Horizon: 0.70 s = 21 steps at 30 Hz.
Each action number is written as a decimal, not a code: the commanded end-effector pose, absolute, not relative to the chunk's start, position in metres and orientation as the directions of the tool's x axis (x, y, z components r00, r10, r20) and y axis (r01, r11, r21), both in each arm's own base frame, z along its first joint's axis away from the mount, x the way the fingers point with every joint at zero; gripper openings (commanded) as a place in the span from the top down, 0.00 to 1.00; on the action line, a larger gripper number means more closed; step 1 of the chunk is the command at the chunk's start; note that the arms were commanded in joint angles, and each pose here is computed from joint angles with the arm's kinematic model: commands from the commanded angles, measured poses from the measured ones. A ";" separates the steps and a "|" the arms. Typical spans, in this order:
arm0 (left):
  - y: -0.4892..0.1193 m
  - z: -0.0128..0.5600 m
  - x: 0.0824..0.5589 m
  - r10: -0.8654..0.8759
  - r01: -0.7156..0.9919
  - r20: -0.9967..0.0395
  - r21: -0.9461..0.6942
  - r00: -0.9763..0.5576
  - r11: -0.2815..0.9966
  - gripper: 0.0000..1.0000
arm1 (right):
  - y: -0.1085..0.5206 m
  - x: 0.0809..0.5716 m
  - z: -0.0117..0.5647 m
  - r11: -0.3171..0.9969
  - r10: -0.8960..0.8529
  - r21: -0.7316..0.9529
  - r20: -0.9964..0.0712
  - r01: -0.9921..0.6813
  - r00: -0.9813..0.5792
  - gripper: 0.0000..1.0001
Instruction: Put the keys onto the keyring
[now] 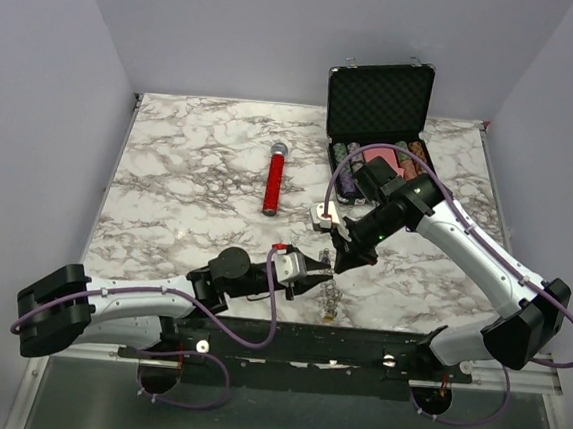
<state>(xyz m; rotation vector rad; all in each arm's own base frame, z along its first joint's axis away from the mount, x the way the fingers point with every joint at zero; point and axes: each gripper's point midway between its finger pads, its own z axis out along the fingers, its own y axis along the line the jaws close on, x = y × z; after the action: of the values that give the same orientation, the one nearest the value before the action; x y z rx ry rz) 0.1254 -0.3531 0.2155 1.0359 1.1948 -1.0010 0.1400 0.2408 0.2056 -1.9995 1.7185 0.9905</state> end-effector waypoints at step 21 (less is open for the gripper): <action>-0.362 0.221 0.123 -0.043 0.978 -0.995 0.080 0.090 0.191 1.00 | 0.248 0.130 0.222 -0.258 -0.689 0.204 -0.724 -0.944 0.032 1.00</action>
<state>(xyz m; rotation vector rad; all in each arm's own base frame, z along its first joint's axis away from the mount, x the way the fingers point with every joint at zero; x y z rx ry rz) 0.1278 -0.3568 0.2160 1.0416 1.2022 -1.0021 0.1357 0.2412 0.2072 -1.9973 1.7178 1.0219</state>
